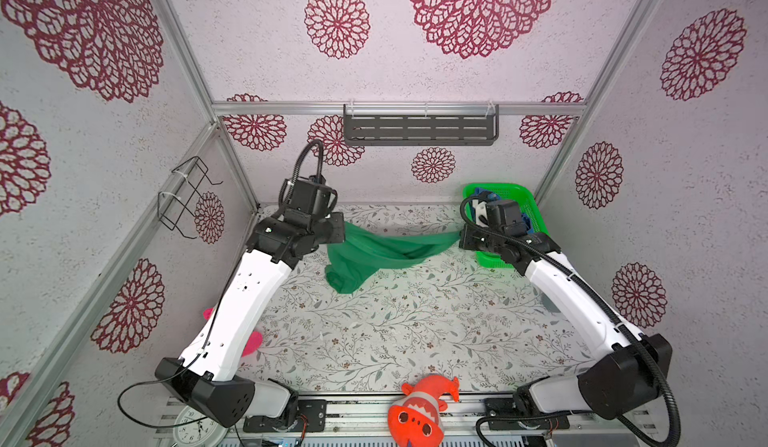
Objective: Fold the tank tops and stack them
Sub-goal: 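Lift the tank top high with both grippers holding its hem corners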
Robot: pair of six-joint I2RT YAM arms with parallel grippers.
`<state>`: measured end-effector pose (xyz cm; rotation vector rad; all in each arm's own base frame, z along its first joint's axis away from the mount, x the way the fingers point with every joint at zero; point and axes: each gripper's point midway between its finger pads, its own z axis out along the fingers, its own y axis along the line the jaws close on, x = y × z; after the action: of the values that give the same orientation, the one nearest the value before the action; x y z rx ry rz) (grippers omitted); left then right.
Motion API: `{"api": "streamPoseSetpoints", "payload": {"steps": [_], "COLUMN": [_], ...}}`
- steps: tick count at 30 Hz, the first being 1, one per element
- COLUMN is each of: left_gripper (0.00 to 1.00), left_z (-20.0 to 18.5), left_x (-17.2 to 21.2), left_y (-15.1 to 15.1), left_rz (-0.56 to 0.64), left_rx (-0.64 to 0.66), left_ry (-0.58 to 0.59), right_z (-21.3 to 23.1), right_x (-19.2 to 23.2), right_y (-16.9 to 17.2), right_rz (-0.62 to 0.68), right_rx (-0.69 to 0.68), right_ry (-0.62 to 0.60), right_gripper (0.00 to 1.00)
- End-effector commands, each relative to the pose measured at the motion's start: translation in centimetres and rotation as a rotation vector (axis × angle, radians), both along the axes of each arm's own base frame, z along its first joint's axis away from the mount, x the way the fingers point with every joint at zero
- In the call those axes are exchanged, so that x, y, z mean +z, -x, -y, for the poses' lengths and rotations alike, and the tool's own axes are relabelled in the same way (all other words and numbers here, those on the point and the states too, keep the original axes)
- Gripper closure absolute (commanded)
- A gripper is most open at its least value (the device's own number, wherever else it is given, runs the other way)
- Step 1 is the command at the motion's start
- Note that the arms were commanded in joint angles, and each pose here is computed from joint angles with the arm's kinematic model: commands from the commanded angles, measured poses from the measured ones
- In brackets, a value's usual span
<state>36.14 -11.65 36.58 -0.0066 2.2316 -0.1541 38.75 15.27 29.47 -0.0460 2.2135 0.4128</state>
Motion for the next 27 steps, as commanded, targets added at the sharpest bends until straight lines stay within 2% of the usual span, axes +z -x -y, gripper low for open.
{"api": "streamPoseSetpoints", "payload": {"steps": [1,5,8,13,17,23,27], "left_gripper": [1.00,1.00,1.00,1.00,1.00,1.00,1.00], "left_z": [-2.4,-2.2,-2.7,-3.2,-2.8,-3.7,-4.3], "left_x": [3.5,9.3,12.5,15.7,14.7,11.5,11.0], "left_y": [1.2,2.0,3.2,5.3,4.3,-1.0,-2.7], "left_rz": [0.050,0.202,0.272,0.345,0.326,0.230,0.221], "left_rx": [-0.014,-0.077,-0.091,-0.111,-0.155,-0.142,-0.112], "left_ry": [-0.183,-0.201,-0.206,-0.193,-0.165,-0.134,-0.128], "right_z": [1.3,2.0,2.0,1.5,1.5,2.0,1.8], "right_x": [8.0,15.3,19.3,22.1,20.7,18.7,18.5], "right_y": [1.1,3.1,5.2,7.6,6.0,0.9,-0.5], "right_rz": [0.210,0.399,0.498,0.545,0.496,0.462,0.435], "right_rx": [0.013,0.023,0.057,0.126,0.103,0.040,0.041], "right_ry": [0.025,-0.018,-0.056,-0.101,-0.070,0.018,0.032], "right_gripper": [1.00,1.00,1.00,1.00,1.00,1.00,1.00]}}
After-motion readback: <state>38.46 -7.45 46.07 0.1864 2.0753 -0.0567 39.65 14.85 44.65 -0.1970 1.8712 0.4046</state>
